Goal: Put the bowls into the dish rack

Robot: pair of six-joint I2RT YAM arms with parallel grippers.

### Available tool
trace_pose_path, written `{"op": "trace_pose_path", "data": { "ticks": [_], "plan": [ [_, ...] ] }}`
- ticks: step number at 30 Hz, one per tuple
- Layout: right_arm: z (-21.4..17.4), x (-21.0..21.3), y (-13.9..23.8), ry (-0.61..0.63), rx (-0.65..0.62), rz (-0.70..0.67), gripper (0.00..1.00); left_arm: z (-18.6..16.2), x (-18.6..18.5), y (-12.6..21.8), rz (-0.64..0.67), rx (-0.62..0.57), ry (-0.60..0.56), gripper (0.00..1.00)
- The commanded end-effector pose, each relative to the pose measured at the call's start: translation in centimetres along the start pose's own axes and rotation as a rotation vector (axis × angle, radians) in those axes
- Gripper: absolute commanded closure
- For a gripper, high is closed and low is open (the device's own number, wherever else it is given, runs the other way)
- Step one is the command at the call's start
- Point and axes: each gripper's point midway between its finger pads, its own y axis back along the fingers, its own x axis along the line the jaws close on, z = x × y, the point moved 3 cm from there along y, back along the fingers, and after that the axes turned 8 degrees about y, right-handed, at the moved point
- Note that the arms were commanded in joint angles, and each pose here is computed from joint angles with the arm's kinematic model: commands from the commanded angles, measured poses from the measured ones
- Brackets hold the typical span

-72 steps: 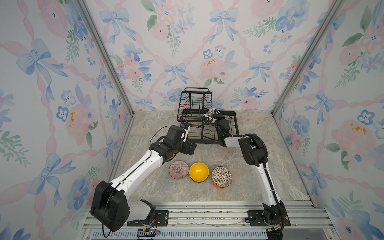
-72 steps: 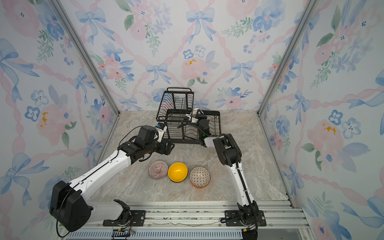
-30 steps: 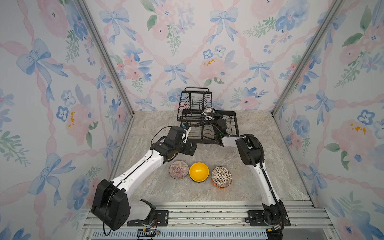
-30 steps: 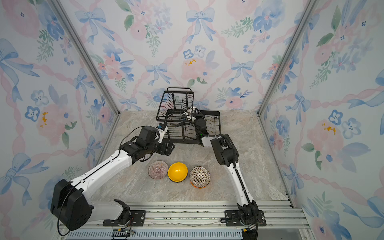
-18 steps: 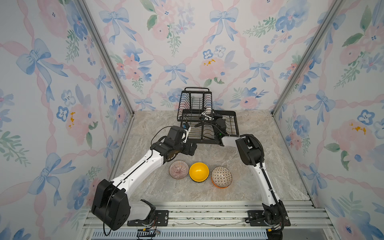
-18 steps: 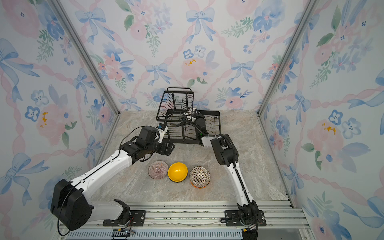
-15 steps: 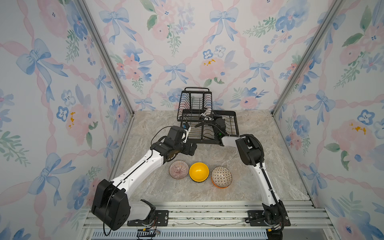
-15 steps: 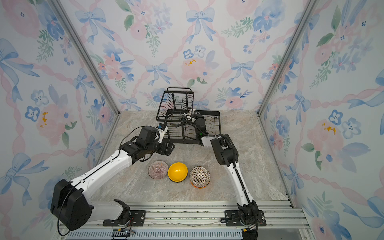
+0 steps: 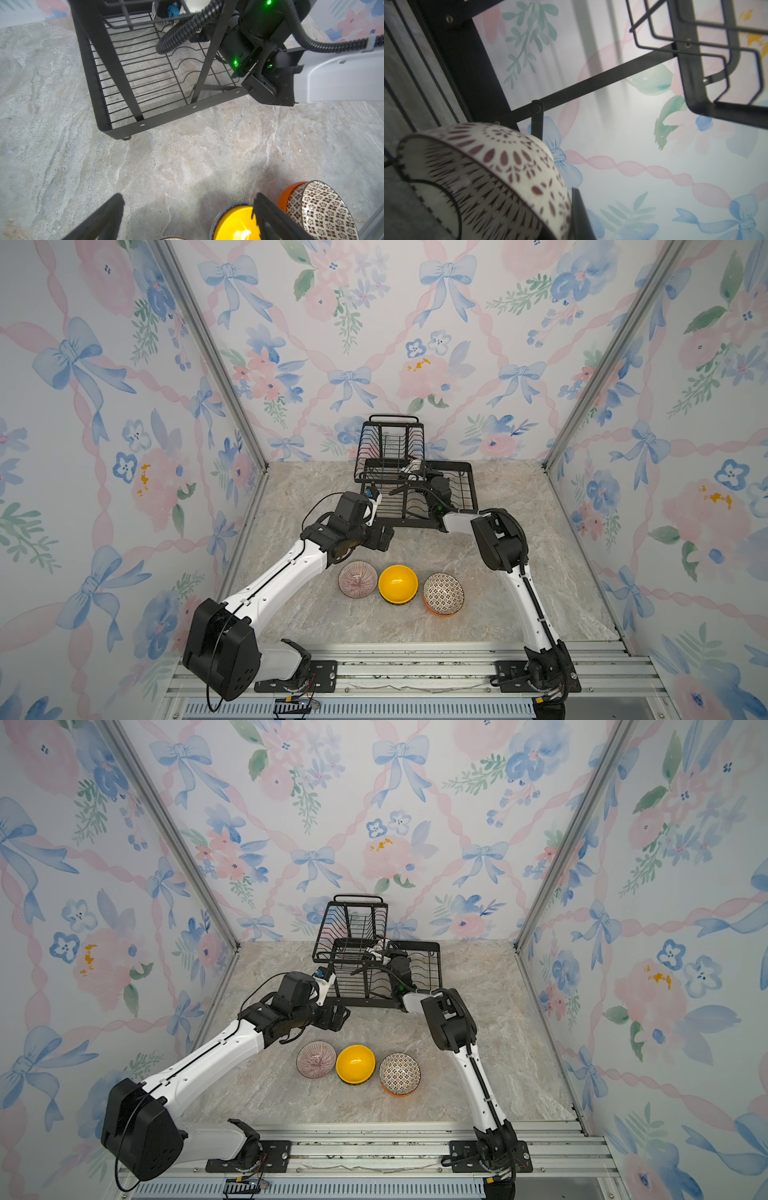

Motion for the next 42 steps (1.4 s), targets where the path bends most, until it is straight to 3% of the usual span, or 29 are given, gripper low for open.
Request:
{"op": "trace_pose_path", "data": {
  "ticks": [1, 5, 15, 24, 31, 34, 37, 39, 40, 42],
  "plan": [
    [0.3, 0.3, 0.4, -0.028, 0.013, -0.001, 0.99, -0.8, 0.1, -0.5, 0.002, 0.031, -0.007, 0.02],
    [0.2, -0.4, 0.4, -0.026, 0.019, -0.009, 0.90, -0.8, 0.0, -0.5, -0.001, 0.030, -0.007, 0.02],
    [0.4, -1.7, 0.3, -0.024, 0.020, -0.026, 0.80, -0.8, 0.0, -0.2, -0.005, 0.024, -0.006, 0.02],
    [0.5, -2.5, 0.7, -0.016, 0.018, -0.043, 0.76, -0.9, 0.0, 0.1, 0.000, 0.017, -0.005, 0.02],
    [-0.6, -3.9, 1.5, -0.010, 0.021, -0.055, 0.63, -1.3, 0.2, 0.1, 0.005, 0.022, -0.003, 0.02],
    [-1.2, -4.8, 2.0, -0.008, 0.027, -0.066, 0.52, -1.3, 0.2, 0.0, 0.008, 0.024, -0.003, 0.02],
    [-2.0, -5.4, 2.4, -0.002, 0.043, -0.066, 0.27, -1.2, 0.1, -0.1, 0.006, 0.025, -0.003, 0.02],
    [-2.7, -5.8, 2.6, -0.001, 0.056, -0.079, 0.05, -1.1, 0.1, 0.0, 0.004, 0.021, -0.004, 0.02],
    [-3.0, -6.0, 2.7, 0.002, 0.062, -0.084, 0.01, -1.1, 0.1, 0.0, 0.005, 0.022, -0.004, 0.02],
    [-3.8, -6.2, 2.9, 0.010, 0.079, -0.087, 0.03, -1.2, 0.2, 0.1, 0.007, 0.020, -0.004, 0.02]
  ]
}}
